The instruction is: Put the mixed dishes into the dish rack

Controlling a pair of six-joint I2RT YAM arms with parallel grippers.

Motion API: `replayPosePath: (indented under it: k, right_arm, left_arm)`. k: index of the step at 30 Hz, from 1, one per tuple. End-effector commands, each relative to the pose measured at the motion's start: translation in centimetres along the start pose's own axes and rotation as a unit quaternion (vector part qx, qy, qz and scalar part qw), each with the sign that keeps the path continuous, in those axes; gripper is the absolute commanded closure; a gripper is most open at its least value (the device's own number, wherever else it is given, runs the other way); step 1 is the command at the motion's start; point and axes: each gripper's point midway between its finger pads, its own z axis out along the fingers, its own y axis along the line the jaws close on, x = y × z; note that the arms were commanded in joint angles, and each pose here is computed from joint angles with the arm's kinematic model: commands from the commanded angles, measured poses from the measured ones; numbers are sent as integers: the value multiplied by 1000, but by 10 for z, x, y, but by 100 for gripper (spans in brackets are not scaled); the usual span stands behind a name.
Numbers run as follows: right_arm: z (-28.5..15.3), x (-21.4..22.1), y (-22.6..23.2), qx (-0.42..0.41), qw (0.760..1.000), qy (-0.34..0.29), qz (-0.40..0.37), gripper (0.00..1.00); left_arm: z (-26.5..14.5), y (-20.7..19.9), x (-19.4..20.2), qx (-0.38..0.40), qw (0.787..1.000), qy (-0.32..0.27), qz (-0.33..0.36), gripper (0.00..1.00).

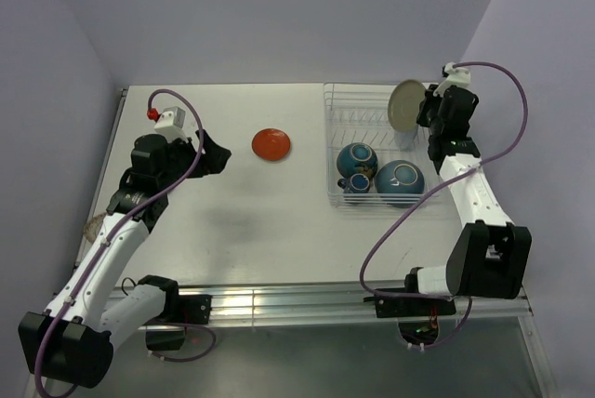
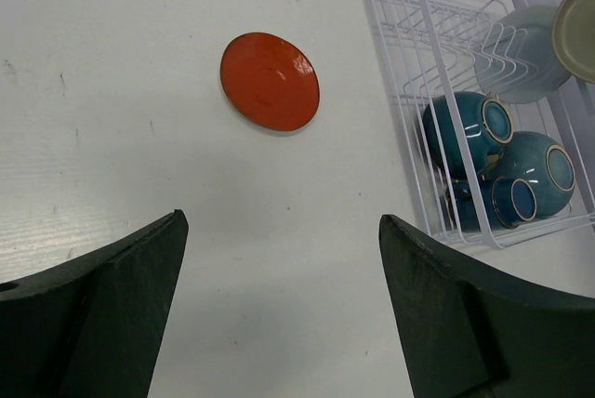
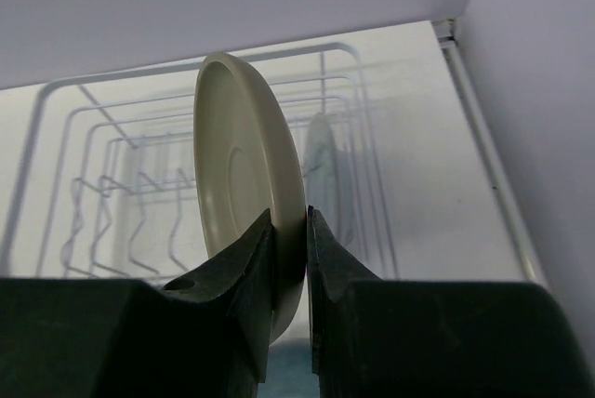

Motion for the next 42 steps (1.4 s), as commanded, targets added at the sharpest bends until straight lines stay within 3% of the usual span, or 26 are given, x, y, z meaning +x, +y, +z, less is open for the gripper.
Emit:
replayPosePath:
  k: [1, 17, 31, 42]
  right_arm:
    - [6, -58, -20, 55, 993, -98, -36, 100]
    - [39, -45, -19, 92, 984, -85, -125, 100]
    - [63, -25, -15, 125, 980, -61, -145, 100]
    - [89, 30, 8, 89, 985, 16, -150, 100]
  left_arm:
    - [-4, 1, -6, -2, 1000, -13, 11, 10]
    - [-1, 2, -2, -4, 1000, -5, 10, 10]
    - [-2, 2, -3, -4, 1000, -6, 11, 10]
    - [0, -1, -1, 7, 1000, -1, 9, 10]
